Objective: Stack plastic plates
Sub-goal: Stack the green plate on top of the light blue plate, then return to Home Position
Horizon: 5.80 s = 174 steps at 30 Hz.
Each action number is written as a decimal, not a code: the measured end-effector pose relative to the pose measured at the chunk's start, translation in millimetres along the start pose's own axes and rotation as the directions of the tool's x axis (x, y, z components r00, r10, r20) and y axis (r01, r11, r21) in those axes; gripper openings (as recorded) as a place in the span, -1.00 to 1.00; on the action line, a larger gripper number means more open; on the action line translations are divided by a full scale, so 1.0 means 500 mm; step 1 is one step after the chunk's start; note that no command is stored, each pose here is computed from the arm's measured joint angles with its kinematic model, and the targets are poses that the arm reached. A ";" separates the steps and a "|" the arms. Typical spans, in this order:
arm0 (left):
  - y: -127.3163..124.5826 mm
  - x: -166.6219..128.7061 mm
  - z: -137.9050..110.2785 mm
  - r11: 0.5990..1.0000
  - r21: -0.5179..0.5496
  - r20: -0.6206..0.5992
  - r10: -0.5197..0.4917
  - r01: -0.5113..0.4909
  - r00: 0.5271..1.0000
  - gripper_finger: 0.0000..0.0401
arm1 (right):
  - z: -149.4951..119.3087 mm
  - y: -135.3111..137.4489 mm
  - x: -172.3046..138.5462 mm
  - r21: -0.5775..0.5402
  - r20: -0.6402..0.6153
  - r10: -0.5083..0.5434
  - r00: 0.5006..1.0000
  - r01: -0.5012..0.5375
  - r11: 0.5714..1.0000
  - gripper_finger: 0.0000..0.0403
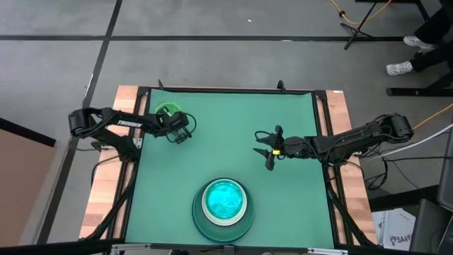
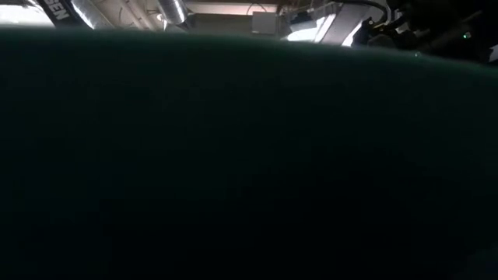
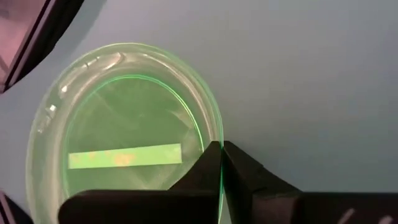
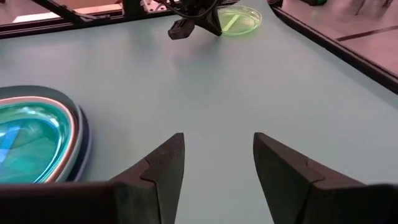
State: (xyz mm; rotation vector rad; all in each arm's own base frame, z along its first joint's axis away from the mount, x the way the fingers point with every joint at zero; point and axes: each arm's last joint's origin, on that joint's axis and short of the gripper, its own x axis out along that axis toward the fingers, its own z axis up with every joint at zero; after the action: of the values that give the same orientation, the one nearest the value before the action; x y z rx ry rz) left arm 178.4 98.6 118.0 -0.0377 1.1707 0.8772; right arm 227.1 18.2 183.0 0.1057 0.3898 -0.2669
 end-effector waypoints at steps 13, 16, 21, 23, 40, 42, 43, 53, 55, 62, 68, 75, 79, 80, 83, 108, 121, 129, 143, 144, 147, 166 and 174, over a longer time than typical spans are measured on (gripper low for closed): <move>-0.072 -0.056 0.028 0.973 0.219 0.153 -0.112 0.077 0.982 -0.99 | 0.001 0.000 0.000 0.022 0.003 -0.003 1.000 0.003 1.000 -0.09; -0.088 -0.073 0.039 0.958 0.275 0.186 -0.140 0.086 0.973 -0.99 | 0.001 0.000 0.000 0.044 0.001 -0.004 1.000 0.004 0.999 -0.09; -0.113 -0.101 0.050 0.918 0.382 0.225 -0.204 0.107 0.953 -0.99 | -0.001 0.000 0.000 0.059 -0.005 -0.006 1.000 0.006 0.998 -0.09; -0.123 -0.110 0.051 0.901 0.422 0.239 -0.222 0.105 0.945 -0.99 | -0.001 0.000 0.000 0.069 -0.006 -0.006 1.000 0.007 0.998 -0.09; -0.227 -0.205 0.026 0.715 0.689 0.394 -0.505 0.117 0.768 -0.99 | -0.002 -0.001 0.000 0.071 -0.013 -0.006 1.000 0.007 0.997 -0.09; -0.239 -0.218 0.020 0.688 0.712 0.392 -0.554 0.139 0.735 -0.99 | -0.004 -0.001 0.000 0.068 -0.021 -0.004 1.000 0.005 0.998 -0.09; -0.247 -0.229 0.017 0.670 0.727 0.388 -0.579 0.147 0.718 -0.99 | -0.004 -0.001 0.000 0.068 -0.022 -0.003 1.000 0.004 0.998 -0.09; -0.328 -0.352 0.001 0.550 0.817 0.382 -0.741 0.174 0.552 -0.99 | -0.006 0.003 0.000 0.107 -0.040 0.053 0.998 -0.049 0.993 -0.09; -0.351 -0.369 -0.002 0.527 0.832 0.371 -0.760 0.172 0.534 -0.99 | -0.006 0.004 0.000 0.123 -0.044 0.072 0.996 -0.066 0.990 -0.09; -0.446 -0.392 -0.035 0.404 0.895 0.260 -0.817 0.189 0.515 -0.99 | -0.007 0.009 -0.001 0.148 -0.064 0.165 0.984 -0.154 0.977 -0.09; -0.490 -0.407 -0.047 0.354 0.897 0.195 -0.855 0.264 0.480 -0.99 | -0.008 0.013 -0.002 0.147 -0.077 0.231 0.970 -0.218 0.965 -0.09; -0.496 -0.408 -0.057 0.359 0.871 0.172 -0.861 0.334 0.479 -0.89 | -0.006 0.011 -0.001 0.123 -0.064 0.197 0.978 -0.188 0.974 -0.09; -0.495 -0.407 -0.056 0.382 0.854 0.182 -0.855 0.354 0.485 -0.72 | -0.006 0.008 -0.001 0.141 -0.057 0.148 0.987 -0.139 0.980 -0.09; -0.495 -0.406 -0.055 0.386 0.849 0.182 -0.855 0.361 0.486 -0.67 | -0.007 0.008 -0.001 0.145 -0.061 0.146 0.987 -0.136 0.980 -0.09; -0.484 -0.414 -0.053 0.392 0.838 0.177 -0.853 0.380 0.491 -0.54 | -0.008 0.007 -0.001 0.151 -0.062 0.143 0.988 -0.132 0.980 -0.09; -0.127 -0.251 -0.025 0.684 0.604 0.541 -0.728 0.408 0.420 -0.45 | 0.027 -0.058 0.018 0.069 0.051 0.118 0.992 -0.122 0.990 -0.12; 0.001 -0.155 -0.042 0.797 0.448 0.700 -0.594 0.404 0.396 -0.71 | 0.021 -0.104 0.000 0.052 0.062 0.149 0.987 -0.152 0.987 -0.75; 0.047 -0.148 -0.041 0.801 0.391 0.738 -0.567 0.454 0.365 -0.91 | 0.002 -0.116 -0.070 0.038 0.184 0.094 0.978 -0.103 0.994 -0.99; 0.048 -0.163 -0.076 0.856 0.209 0.770 -0.442 0.472 0.460 -1.00 | -0.047 -0.139 -0.149 0.150 0.375 -0.095 0.922 0.041 0.988 -0.97; 0.044 -0.161 -0.082 0.858 0.202 0.771 -0.437 0.472 0.463 -1.00 | -0.048 -0.140 -0.151 0.156 0.383 -0.104 0.918 0.047 0.987 -0.96; 0.039 -0.157 -0.101 0.871 0.183 0.790 -0.406 0.457 0.459 -1.00 | -0.055 -0.142 -0.155 0.160 0.395 -0.111 0.912 0.051 0.986 -0.96; 0.046 -0.159 -0.148 0.860 0.194 0.853 -0.385 0.472 0.351 -1.00 | -0.096 -0.143 -0.177 0.125 0.405 -0.032 0.914 -0.020 0.992 -0.96; 0.051 -0.170 -0.151 0.839 0.205 0.875 -0.388 0.504 0.290 -1.00 | -0.116 -0.144 -0.190 0.145 0.350 0.011 0.937 -0.066 0.987 -0.96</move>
State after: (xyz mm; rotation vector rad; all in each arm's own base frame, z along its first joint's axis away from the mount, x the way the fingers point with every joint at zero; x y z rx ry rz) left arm 94.3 32.6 164.7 0.0152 0.0197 0.3057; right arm 101.6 -19.3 162.9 0.2148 0.0125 -0.2706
